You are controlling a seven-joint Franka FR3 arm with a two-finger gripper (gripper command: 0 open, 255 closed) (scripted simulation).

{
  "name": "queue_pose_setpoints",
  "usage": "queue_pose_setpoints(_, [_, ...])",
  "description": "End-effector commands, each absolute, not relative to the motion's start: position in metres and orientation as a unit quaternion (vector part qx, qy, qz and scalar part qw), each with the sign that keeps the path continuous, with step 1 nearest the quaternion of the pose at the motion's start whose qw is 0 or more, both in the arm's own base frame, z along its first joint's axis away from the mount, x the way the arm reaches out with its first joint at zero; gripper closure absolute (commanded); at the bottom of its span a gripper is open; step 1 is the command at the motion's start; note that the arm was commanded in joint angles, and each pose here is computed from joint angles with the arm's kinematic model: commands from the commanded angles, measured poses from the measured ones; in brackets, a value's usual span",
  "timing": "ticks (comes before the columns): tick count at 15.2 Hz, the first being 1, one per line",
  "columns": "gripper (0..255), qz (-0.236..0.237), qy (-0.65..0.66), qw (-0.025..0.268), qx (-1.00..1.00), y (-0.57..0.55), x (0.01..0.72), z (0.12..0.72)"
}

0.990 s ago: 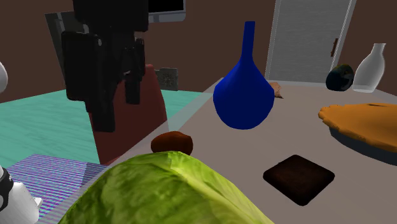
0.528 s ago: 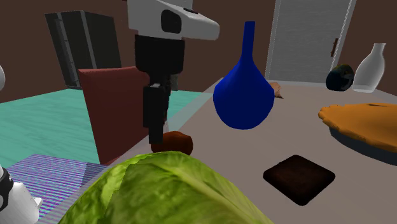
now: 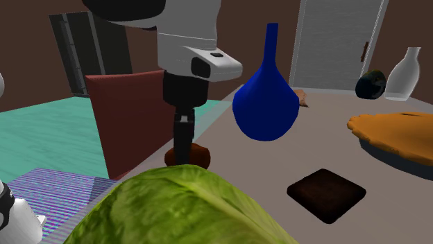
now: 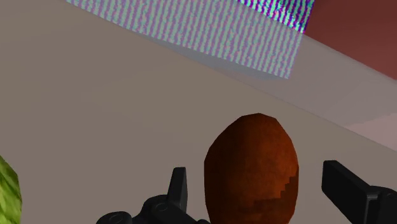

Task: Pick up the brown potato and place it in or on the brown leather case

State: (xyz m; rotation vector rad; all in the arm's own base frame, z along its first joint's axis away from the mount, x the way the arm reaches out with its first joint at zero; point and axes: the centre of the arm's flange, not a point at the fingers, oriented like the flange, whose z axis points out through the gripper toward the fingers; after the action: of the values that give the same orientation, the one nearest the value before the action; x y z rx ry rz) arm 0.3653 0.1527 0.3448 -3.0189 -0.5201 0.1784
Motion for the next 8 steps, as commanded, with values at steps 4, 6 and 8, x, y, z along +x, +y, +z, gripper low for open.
queue_pose_setpoints(4, [0, 0.058, -0.169, 0.037, -0.983, 0.1535, 0.3623, 0.3292])
queue_pose_setpoints(6, [0, 0.058, -0.169, 0.037, -0.983, 0.1535, 0.3623, 0.3292])
queue_pose_setpoints(8, [0, 0.058, -0.169, 0.037, -0.983, 0.1535, 0.3623, 0.3292])
